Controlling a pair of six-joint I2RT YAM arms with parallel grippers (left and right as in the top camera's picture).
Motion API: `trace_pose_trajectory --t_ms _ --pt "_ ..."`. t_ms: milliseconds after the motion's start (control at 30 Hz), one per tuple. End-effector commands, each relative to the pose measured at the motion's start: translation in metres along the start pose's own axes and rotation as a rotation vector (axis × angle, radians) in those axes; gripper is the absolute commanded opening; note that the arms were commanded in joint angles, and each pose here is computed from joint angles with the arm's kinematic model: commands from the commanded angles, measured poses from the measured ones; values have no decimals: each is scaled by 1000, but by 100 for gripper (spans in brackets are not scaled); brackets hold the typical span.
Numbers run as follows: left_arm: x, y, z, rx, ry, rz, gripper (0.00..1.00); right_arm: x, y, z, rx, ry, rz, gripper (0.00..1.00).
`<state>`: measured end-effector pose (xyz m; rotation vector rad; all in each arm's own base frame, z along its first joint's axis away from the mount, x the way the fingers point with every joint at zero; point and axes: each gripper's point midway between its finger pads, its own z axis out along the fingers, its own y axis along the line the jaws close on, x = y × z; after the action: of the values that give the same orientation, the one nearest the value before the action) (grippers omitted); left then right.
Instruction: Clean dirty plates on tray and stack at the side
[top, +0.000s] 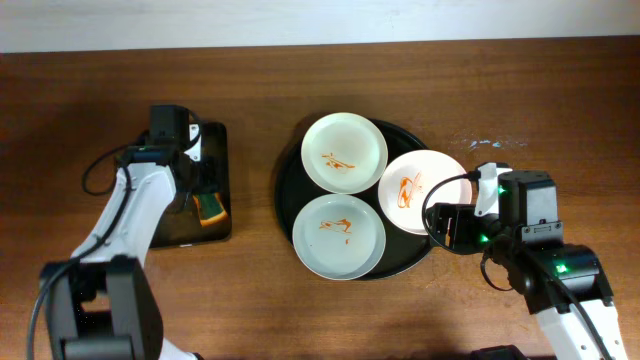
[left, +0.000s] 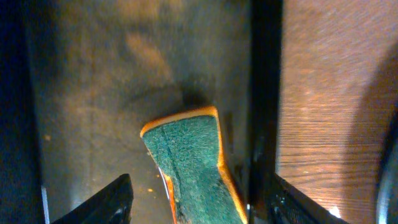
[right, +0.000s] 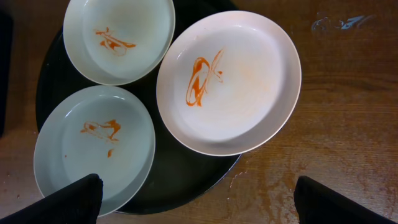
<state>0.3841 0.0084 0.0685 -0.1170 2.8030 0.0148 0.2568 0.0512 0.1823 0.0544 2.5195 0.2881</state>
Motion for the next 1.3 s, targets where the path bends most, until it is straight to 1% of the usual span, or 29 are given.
trace_pose_trajectory --t_ms 0,67,167,233,333,367,467,500,533,633,700,800,867,933,967,1000,1033,1100,1167,1267 --pt "9 -3 19 17 70 -14 63 -5 1 -4 3 -15 -16 99" --pt "16 -3 30 20 108 -15 62 -5 1 -4 3 -15 -16 99" --pt "26 -7 42 38 158 -16 57 -6 1 -4 4 -15 -16 99" --pt "33 -6 49 36 187 -16 56 -6 1 -4 4 -15 -16 99" --pt "35 -6 51 35 195 -16 41 -6 1 -4 4 -15 -16 99" --pt "35 -6 51 35 196 -16 34 -6 1 -4 4 -15 -16 99" --pt "35 -6 51 35 196 -16 28 -6 1 -4 4 -15 -16 99" --pt "35 -6 51 35 196 -16 25 -6 1 -4 4 -15 -16 99" --pt "35 -6 51 35 196 -16 18 -6 1 -4 4 -15 -16 99" --pt "36 -6 51 35 198 -16 11 -6 1 -4 4 -15 -16 99" --pt "35 -6 50 35 200 -16 1 -6 1 -4 4 -15 -16 99" --pt "26 -7 40 36 189 -16 1 -7 -1 -4 20 -22 -14 99" --pt "6 -7 18 39 145 -15 1 -15 -25 -6 154 -68 60 99" --pt "-17 -10 -11 55 66 -13 1 -25 -37 -9 223 -122 108 99" --pt "-32 -25 -34 133 -7 -7 1 -35 -39 -10 229 -167 140 99" --pt "-37 -36 -45 187 -42 4 1 -41 -43 -9 230 -183 161 99" --pt "-42 -48 -54 230 -74 34 1 -43 -52 -5 245 -177 200 99" --pt "-40 -60 -57 240 -81 111 1 -40 -64 10 216 -124 266 99" --pt "-39 -66 -57 244 -83 131 1 -37 -81 31 147 -53 370 99" --pt "-39 -68 -57 245 -83 135 1 -31 -89 58 53 31 452 99"
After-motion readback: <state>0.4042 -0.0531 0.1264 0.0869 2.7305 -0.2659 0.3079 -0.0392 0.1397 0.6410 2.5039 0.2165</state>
